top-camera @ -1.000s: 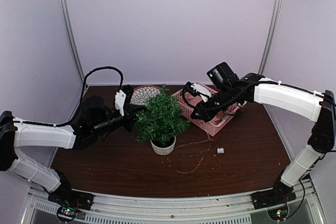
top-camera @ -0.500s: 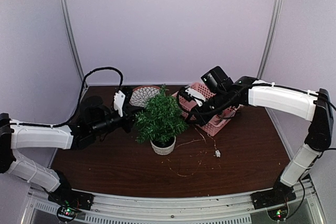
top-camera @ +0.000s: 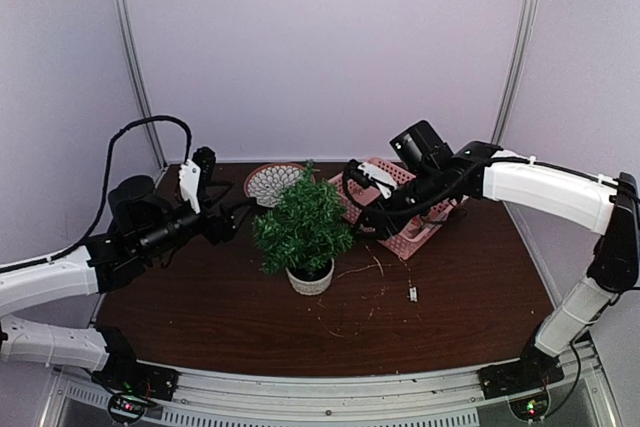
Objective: Decorate the small christmas tree
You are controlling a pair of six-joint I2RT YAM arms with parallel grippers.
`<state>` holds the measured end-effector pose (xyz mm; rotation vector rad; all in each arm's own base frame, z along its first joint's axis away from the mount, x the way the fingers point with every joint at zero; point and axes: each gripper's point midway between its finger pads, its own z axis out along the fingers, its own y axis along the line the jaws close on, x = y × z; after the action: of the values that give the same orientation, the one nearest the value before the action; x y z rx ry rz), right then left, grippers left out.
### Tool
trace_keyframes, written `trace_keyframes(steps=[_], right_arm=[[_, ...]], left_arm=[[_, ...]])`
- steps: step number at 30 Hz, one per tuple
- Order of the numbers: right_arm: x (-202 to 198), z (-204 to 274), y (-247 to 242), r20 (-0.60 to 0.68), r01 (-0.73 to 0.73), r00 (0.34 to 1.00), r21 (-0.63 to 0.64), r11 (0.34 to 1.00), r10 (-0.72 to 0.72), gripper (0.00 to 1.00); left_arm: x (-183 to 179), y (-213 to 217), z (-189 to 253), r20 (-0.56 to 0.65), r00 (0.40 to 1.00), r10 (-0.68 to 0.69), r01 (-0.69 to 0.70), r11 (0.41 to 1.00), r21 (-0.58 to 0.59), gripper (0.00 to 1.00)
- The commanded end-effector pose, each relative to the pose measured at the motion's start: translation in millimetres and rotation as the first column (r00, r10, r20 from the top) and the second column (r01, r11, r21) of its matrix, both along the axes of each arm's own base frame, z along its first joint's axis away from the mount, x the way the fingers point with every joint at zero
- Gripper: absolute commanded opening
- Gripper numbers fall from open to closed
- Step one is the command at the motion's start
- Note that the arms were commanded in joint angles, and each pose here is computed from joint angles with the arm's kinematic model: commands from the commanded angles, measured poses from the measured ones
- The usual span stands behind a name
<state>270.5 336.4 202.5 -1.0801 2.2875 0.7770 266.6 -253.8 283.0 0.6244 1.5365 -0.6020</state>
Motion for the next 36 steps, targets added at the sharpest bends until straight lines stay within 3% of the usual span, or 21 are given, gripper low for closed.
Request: trace_keyframes(steps=[1, 7, 12, 15, 19, 26, 31, 36], right_arm=[[-7, 28, -16, 0.050, 0.020, 0.998, 0.032, 0.999, -0.021, 0.55], [-44, 42, -35, 0.128, -0.030, 0.991, -0.009, 0.999, 0.031, 0.58], [-88, 15, -33, 0.154, -0.107, 0.978, -0.216, 0.970, 0.143, 0.54], [-96, 0, -36, 0.137, -0.090, 0.983, -0.216, 0.972, 0.121, 0.51], [-118, -19, -26, 0.187, -0.144, 0.963, -0.252, 0.957, 0.194, 0.51], [-138, -61, 11, 0.211, -0.272, 0.898, -0.423, 0.864, 0.386, 0.44], [-135, -102, 32, 0.146, -0.331, 0.871, -0.530, 0.781, 0.469, 0.45], [-128, -139, 55, 0.104, -0.335, 0.882, -0.549, 0.766, 0.460, 0.45]], left_arm=[[-17, 29, -2, 0.012, 0.998, 0.056, -0.056, 0.998, 0.002, 0.70], [-59, 40, -30, 0.030, 0.998, 0.053, -0.056, 0.993, 0.102, 0.70], [-73, 31, -51, -0.013, 1.000, -0.007, 0.009, 0.990, 0.139, 0.67], [-84, 18, -60, 0.026, 0.999, -0.046, 0.040, 0.980, 0.195, 0.66], [-100, -1, -77, 0.057, 0.993, -0.106, 0.083, 0.946, 0.315, 0.65], [-96, 17, -45, 0.125, 0.992, -0.012, -0.007, 0.989, 0.151, 0.63], [-93, 28, -40, 0.105, 0.994, 0.035, -0.052, 0.984, 0.168, 0.63], [-91, 31, -36, 0.107, 0.993, 0.053, -0.070, 0.984, 0.162, 0.63]])
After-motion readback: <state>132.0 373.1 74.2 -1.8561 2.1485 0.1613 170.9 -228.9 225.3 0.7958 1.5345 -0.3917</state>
